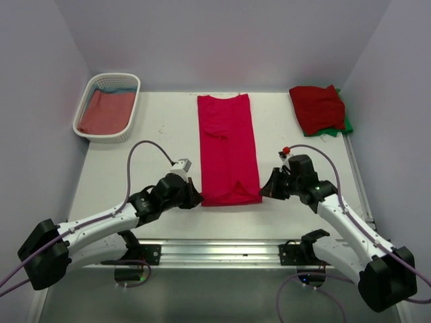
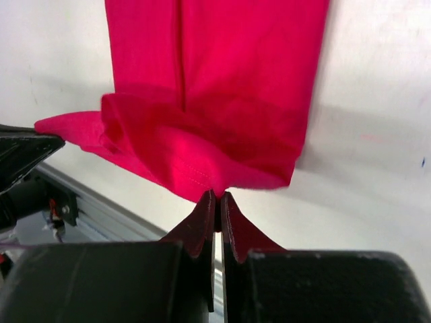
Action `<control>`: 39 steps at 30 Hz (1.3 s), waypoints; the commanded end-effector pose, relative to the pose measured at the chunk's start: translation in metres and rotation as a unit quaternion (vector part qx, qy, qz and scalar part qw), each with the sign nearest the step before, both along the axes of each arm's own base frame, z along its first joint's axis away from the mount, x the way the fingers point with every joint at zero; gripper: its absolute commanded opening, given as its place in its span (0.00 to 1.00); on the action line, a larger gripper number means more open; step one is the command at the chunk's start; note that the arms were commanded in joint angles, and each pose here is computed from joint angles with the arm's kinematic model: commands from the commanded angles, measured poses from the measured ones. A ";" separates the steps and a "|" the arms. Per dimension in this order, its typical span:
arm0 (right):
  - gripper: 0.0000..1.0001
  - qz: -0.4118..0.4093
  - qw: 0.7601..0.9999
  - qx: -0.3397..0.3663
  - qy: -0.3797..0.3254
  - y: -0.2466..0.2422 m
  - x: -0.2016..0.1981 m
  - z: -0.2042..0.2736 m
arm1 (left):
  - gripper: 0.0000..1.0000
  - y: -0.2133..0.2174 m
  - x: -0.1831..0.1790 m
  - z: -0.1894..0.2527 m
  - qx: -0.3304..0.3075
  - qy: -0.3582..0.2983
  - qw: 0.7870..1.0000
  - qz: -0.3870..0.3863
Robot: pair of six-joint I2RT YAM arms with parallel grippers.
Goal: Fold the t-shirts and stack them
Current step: Fold the folded rectangular tshirt in 1/3 of the way
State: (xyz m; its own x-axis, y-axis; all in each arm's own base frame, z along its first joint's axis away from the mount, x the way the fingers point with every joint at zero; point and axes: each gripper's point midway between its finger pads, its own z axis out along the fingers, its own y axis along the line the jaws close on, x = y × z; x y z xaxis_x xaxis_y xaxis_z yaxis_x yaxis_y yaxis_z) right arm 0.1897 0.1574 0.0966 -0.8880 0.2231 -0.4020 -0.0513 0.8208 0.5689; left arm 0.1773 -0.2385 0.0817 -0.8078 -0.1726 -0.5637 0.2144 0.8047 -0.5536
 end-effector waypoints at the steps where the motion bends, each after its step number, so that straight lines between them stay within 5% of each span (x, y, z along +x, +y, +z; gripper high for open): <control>1: 0.00 0.000 0.995 -0.013 -0.097 0.006 0.051 0.026 | 0.00 -0.002 0.050 0.039 0.002 -0.111 0.993 0.041; 18: 0.00 -0.041 0.985 -0.070 -0.150 0.020 0.171 0.028 | 0.00 0.011 0.159 0.042 0.033 -0.185 0.977 0.105; 24: 0.00 -0.075 0.979 -0.121 -0.147 0.025 0.254 0.025 | 0.00 -0.008 0.255 0.087 0.006 -0.224 0.970 0.094; 26: 0.00 -0.133 0.966 -0.148 -0.168 0.013 0.295 0.044 | 0.03 0.007 0.292 0.062 0.035 -0.196 0.974 0.107; 27: 0.40 -0.145 0.964 -0.171 -0.145 0.006 0.307 0.022 | 0.20 0.003 0.316 0.088 0.016 -0.215 0.971 0.102; 28: 0.59 -0.155 0.960 -0.185 -0.140 0.003 0.316 0.021 | 0.40 0.008 0.330 0.089 0.016 -0.210 0.972 0.107; 29: 0.74 -0.165 0.955 -0.181 -0.165 0.006 0.337 0.053 | 0.91 0.031 0.344 0.068 0.030 -0.172 0.976 0.129; 30: 0.95 -0.160 0.956 -0.208 -0.131 0.000 0.332 0.038 | 1.00 0.039 0.356 0.081 0.025 -0.179 0.974 0.140; 34: 0.99 -0.172 0.948 -0.183 -0.194 -0.005 0.321 0.085 | 1.00 0.076 0.344 0.088 0.030 -0.181 0.968 0.169; 39: 0.99 -0.161 0.948 -0.196 -0.194 -0.021 0.278 0.075 | 1.00 0.088 0.300 0.093 0.013 -0.179 0.968 0.177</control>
